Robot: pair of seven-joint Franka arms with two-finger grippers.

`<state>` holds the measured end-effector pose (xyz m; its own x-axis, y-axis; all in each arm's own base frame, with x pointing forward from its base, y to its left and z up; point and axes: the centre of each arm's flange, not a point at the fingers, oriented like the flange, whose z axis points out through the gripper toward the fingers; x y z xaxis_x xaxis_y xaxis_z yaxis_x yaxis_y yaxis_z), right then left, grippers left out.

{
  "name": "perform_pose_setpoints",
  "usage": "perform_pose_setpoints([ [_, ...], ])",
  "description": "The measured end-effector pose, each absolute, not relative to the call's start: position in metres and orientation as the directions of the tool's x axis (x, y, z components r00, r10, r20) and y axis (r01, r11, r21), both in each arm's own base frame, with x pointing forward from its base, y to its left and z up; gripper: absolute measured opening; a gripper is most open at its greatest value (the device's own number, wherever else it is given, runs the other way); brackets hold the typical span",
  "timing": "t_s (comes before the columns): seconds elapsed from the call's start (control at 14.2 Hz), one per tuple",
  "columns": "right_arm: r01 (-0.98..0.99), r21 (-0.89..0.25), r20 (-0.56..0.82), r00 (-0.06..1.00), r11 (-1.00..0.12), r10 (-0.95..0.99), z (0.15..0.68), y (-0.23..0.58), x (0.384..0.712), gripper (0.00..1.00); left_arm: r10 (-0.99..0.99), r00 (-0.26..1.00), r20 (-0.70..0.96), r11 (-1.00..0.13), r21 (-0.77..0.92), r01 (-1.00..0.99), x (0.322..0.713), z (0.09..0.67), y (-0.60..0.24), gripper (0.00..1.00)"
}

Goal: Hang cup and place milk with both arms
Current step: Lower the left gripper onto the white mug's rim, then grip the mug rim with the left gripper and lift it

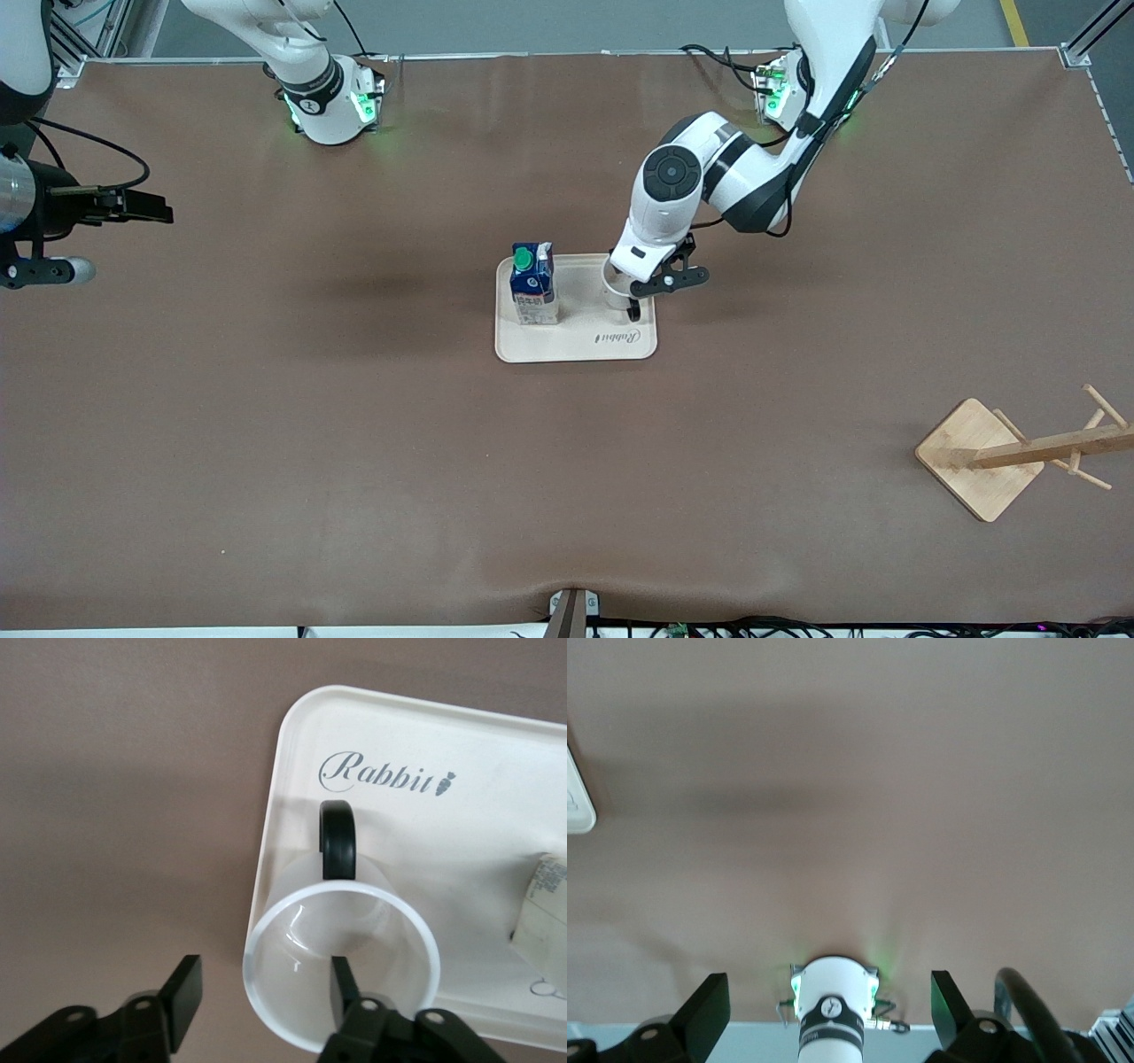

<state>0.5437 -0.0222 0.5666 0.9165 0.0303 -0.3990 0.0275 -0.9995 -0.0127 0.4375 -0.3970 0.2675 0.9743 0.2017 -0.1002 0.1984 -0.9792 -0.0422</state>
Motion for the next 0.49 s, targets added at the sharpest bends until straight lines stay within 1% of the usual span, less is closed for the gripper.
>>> perform_pose_setpoints([
  [0.14, 0.042, -0.015, -0.417, 0.908, -0.999, 0.045, 0.565, -0.014, 0.542, 1.00, 0.200, 0.975, -0.099, -0.980, -0.037, 0.197, 0.438, 0.261, -0.398, 0.64],
  [0.21, 0.051, -0.017, -0.422, 0.905, -0.999, 0.054, 0.562, -0.009, 0.543, 1.00, 0.200, 0.975, -0.095, -0.980, -0.029, 0.198, 0.439, 0.257, -0.399, 0.61],
  [0.28, 0.058, -0.020, -0.430, 0.901, -0.998, 0.060, 0.557, -0.005, 0.545, 1.00, 0.200, 0.975, -0.097, -0.980, -0.025, 0.198, 0.440, 0.252, -0.400, 0.61],
  [0.35, 0.060, -0.023, -0.439, 0.896, -0.998, 0.064, 0.550, -0.003, 0.548, 1.00, 0.200, 0.975, -0.100, -0.980, -0.025, 0.199, 0.440, 0.247, -0.400, 0.55],
  [0.49, 0.057, -0.028, -0.418, 0.906, -0.998, 0.063, 0.539, -0.004, 0.559, 1.00, 0.201, 0.974, -0.104, -0.980, -0.025, 0.199, 0.440, 0.243, -0.401, 0.33],
])
